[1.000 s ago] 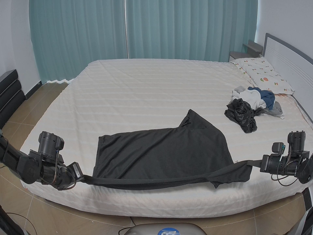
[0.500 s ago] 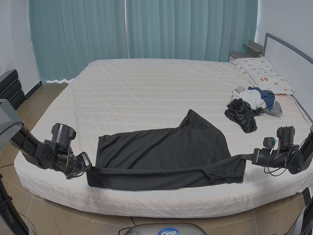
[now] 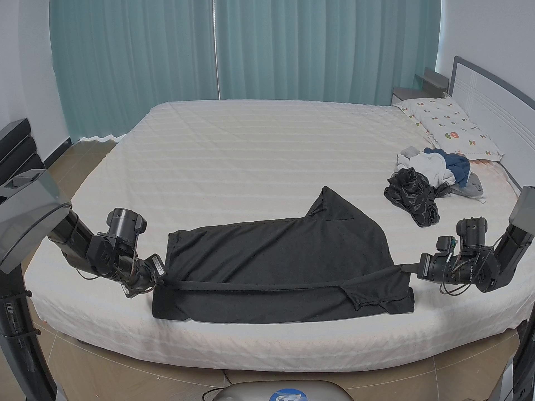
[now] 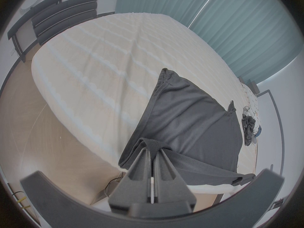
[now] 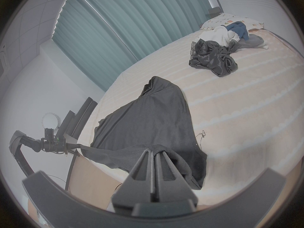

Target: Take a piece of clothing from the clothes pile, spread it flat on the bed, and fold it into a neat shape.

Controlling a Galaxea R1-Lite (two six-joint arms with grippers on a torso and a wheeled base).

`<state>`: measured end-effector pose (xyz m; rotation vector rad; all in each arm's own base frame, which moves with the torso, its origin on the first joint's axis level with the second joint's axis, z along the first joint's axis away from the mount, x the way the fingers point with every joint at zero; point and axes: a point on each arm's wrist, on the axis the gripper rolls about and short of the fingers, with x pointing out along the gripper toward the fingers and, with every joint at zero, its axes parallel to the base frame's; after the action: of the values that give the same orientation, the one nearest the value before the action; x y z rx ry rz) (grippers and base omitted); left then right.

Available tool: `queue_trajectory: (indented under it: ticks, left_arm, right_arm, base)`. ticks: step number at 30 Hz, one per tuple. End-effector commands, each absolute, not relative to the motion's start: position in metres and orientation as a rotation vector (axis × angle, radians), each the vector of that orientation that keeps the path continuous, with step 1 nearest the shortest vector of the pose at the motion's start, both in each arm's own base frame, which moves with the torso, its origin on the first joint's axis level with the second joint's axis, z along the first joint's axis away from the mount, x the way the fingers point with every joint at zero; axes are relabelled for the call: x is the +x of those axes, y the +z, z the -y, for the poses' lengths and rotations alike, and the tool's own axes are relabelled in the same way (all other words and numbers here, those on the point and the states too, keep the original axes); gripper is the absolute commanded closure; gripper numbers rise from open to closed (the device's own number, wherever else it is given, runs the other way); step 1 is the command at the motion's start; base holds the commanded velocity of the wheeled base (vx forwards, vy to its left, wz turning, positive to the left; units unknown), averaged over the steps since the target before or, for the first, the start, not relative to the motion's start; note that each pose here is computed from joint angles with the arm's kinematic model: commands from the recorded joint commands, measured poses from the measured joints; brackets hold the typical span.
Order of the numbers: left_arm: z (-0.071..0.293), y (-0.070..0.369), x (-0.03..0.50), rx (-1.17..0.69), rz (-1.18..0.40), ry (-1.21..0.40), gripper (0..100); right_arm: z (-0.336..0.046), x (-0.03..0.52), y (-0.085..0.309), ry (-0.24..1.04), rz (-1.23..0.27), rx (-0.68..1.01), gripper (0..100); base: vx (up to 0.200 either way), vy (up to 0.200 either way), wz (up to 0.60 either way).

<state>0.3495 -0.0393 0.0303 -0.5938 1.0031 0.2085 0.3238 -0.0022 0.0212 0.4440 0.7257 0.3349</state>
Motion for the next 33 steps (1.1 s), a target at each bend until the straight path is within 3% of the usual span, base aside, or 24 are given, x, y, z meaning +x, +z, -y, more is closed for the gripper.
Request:
queue_trajectory:
  ticks: [1, 8, 15, 33]
  left_arm:
    - [0.040, 0.015, 0.363, -0.592, -1.030, 0.228, 100]
    - [0.041, 0.009, 0.373, -0.611, -1.033, 0.245, 100]
    - [0.037, 0.007, 0.384, -0.669, -1.006, 0.279, 100]
    - [0.036, 0.003, 0.394, -0.676, -0.988, 0.284, 100]
  right_arm:
    - [-0.002, 0.335, 0.006, 0.337, -0.756, 0.458, 100]
    - [-0.009, 0.347, 0.000, 0.336, -0.756, 0.473, 100]
    - [-0.012, 0.367, -0.009, 0.226, -0.679, 0.544, 100]
    - [-0.016, 0.369, -0.027, 0.226, -0.661, 0.579, 100]
  base:
    - [0.000, 0.000, 0.00]
    - [0.000, 0.000, 0.00]
    - [0.000, 0.000, 0.00]
    - [0.000, 0.000, 0.00]
